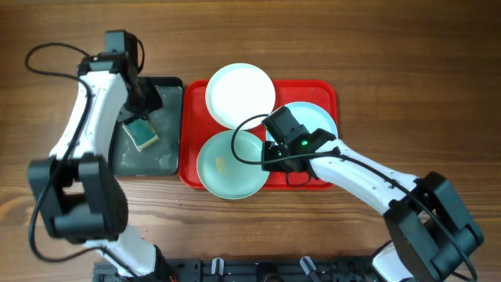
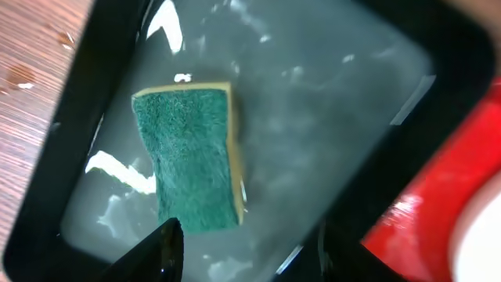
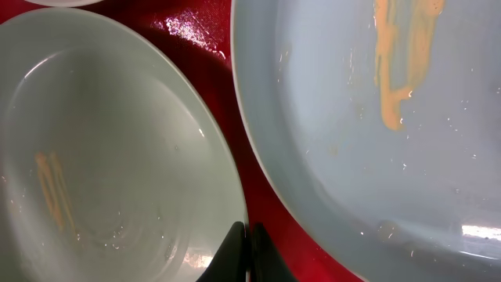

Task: Clean dirty plates on tray and stack at the side
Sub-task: 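Lower left gripper into basin and grasp the green sponge, then lift the sponge out of the water with the left gripper, then scrub the front blue plate with the sponge while right gripper holds it, then return the sponge to the basin with the left gripper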

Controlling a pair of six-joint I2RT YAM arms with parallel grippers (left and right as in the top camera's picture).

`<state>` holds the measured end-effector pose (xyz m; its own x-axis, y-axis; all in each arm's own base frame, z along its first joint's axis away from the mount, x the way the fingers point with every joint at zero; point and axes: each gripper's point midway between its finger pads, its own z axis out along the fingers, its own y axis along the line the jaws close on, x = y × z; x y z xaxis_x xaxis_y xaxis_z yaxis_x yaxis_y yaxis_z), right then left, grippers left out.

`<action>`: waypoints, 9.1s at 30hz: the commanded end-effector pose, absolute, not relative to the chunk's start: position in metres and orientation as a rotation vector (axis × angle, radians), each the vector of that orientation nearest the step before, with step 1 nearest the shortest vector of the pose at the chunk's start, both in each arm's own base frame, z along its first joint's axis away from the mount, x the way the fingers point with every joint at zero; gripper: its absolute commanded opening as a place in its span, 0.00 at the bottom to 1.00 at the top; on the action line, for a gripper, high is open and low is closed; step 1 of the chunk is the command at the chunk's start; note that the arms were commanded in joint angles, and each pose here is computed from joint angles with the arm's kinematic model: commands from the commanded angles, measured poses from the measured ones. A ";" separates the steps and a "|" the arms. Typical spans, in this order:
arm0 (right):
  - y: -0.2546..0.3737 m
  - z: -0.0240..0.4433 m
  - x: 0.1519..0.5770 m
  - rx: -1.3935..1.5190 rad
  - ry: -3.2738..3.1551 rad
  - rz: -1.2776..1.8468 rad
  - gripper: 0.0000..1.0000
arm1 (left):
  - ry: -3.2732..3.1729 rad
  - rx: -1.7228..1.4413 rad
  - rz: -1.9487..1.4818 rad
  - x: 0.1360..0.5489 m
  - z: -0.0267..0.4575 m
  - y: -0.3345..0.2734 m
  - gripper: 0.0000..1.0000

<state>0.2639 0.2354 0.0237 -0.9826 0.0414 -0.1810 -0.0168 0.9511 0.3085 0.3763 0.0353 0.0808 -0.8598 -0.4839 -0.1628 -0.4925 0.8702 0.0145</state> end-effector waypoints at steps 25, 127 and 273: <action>0.240 0.025 0.267 -0.015 2.906 0.475 0.04 | 2.955 -0.957 0.094 0.354 0.009 0.069 0.45; 0.252 0.010 0.278 0.168 2.902 0.518 0.04 | 2.821 -0.124 -0.406 0.364 0.104 -0.010 0.04; 0.254 0.004 0.285 0.154 2.878 0.510 0.04 | 3.062 0.209 -0.719 0.300 -0.002 -0.195 0.04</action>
<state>0.2888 0.2516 0.0109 -0.9650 0.1620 -0.2064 0.0815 0.9327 0.3512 0.3276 -0.1616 0.0060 -0.9893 0.0672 -0.1293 0.0999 0.9588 -0.2660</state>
